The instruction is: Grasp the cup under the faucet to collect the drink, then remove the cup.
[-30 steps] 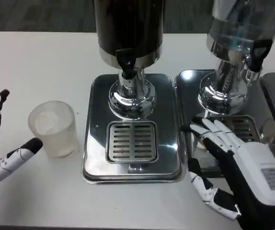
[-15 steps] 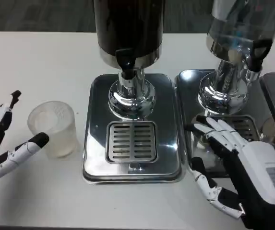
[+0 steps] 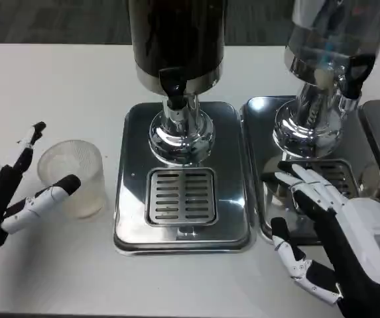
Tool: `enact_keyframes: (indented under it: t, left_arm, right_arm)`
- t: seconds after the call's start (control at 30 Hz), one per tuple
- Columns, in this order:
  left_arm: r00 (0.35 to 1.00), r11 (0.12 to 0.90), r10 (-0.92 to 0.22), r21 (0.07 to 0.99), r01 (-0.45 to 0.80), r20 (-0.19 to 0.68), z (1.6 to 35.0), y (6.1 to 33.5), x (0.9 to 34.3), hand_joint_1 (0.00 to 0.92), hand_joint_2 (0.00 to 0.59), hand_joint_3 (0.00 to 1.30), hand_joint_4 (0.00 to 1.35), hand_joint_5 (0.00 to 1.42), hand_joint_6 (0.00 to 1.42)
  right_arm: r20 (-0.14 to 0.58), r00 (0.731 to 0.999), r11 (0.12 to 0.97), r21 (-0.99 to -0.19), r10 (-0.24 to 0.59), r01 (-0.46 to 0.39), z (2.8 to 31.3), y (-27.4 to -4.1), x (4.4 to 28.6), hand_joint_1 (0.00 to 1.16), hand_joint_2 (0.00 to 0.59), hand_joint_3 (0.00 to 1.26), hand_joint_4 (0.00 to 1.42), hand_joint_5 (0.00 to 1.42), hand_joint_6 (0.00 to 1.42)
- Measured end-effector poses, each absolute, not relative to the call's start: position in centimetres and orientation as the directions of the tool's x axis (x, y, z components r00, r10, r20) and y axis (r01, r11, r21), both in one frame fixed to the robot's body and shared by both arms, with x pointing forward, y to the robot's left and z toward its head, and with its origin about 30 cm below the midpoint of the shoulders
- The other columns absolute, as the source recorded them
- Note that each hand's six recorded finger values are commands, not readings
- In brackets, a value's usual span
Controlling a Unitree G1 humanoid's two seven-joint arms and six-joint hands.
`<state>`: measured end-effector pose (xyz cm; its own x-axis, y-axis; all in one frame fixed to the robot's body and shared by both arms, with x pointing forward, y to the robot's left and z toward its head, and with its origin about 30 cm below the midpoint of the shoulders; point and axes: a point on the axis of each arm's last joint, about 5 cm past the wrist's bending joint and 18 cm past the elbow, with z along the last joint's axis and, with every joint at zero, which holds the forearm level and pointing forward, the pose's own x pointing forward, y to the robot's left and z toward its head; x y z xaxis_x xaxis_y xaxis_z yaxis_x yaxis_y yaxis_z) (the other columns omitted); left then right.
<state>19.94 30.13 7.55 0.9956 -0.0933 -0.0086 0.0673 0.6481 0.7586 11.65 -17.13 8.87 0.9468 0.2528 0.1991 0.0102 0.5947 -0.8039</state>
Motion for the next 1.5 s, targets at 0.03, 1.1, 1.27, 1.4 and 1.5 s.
enact_keyframes:
  t: [0.03,1.1,1.27,1.4,1.5]
  left_arm:
    - [0.995,0.645,-0.097,0.761,0.071,-0.011,7.6,30.1,20.1,0.001,0.029,0.00,0.00,0.00,0.02]
    - [0.994,0.574,-0.088,0.812,0.107,-0.069,7.3,29.4,22.1,0.131,0.035,0.00,0.00,0.00,0.05]
    - [0.995,0.554,-0.080,0.827,0.095,-0.061,7.1,29.2,22.2,0.181,0.037,0.00,0.00,0.01,0.08]
    - [0.996,0.549,-0.075,0.831,0.087,-0.055,7.0,29.2,22.2,0.206,0.044,0.00,0.00,0.04,0.11]
    - [0.996,0.545,-0.071,0.834,0.085,-0.056,7.0,29.1,22.3,0.219,0.046,0.00,0.00,0.08,0.15]
  right_arm:
    - [0.199,0.947,0.594,-0.804,0.253,0.010,8.9,-17.1,11.6,0.49,0.529,0.25,0.13,0.12,0.30]
    - [0.194,0.951,0.605,-0.796,0.241,0.009,8.9,-17.2,11.4,0.49,0.532,0.27,0.14,0.13,0.31]
    - [0.192,0.952,0.604,-0.797,0.241,0.008,8.9,-17.3,11.4,0.52,0.529,0.27,0.14,0.13,0.31]
    - [0.192,0.952,0.604,-0.797,0.239,0.008,8.9,-17.3,11.3,0.54,0.529,0.27,0.14,0.13,0.31]
    - [0.191,0.953,0.605,-0.796,0.237,0.009,8.9,-17.3,11.3,0.56,0.518,0.27,0.15,0.13,0.31]
